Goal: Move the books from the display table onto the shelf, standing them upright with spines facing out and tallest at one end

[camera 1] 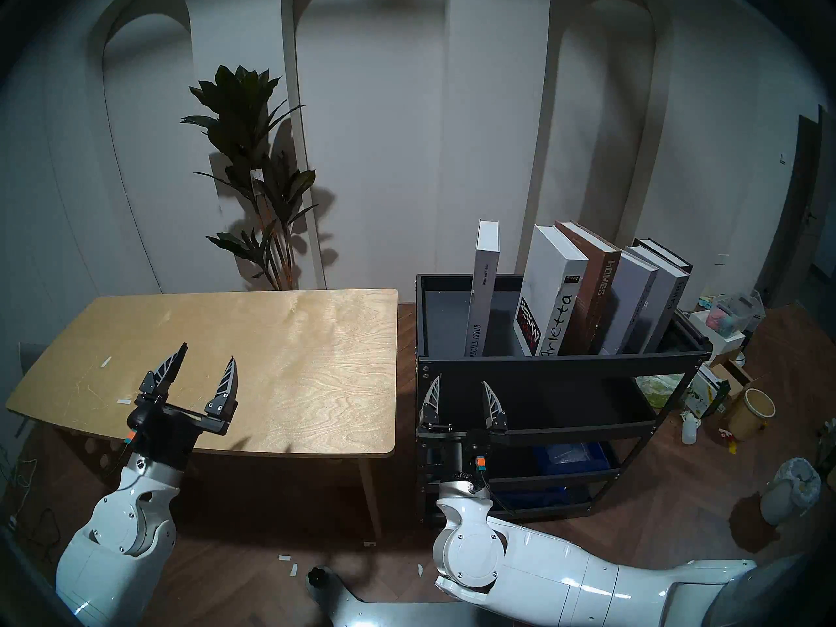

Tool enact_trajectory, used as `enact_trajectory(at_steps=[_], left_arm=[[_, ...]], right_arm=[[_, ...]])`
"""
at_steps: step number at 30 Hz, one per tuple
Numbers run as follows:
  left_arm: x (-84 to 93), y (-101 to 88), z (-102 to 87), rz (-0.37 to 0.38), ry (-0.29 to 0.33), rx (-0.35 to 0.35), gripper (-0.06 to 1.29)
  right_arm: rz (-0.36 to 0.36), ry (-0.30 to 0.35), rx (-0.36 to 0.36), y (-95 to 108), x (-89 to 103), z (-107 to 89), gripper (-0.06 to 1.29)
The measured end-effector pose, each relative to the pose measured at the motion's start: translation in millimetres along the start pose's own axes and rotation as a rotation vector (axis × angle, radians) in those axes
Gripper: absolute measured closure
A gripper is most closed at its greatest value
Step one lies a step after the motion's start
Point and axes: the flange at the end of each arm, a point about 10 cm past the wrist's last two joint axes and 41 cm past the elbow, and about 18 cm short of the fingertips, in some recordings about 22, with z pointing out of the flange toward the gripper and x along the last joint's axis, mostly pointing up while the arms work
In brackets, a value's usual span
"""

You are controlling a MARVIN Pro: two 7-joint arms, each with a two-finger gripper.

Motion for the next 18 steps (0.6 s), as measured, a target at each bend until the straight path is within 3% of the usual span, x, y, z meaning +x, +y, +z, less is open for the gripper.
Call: enact_trajectory(at_steps=[8,18], left_arm=[[9.4,-6.3,-33.9,0.028,0.058,0.021,0.0],[28.4,-5.8,-75.2,0.067,0.12,-0.002,0.0]], right_arm=[[0.029,0.013,0.053,-20,3.4,-5.8,0.0],[0.041,0.031,0.122,-48,1.5,-9.9,0.0]])
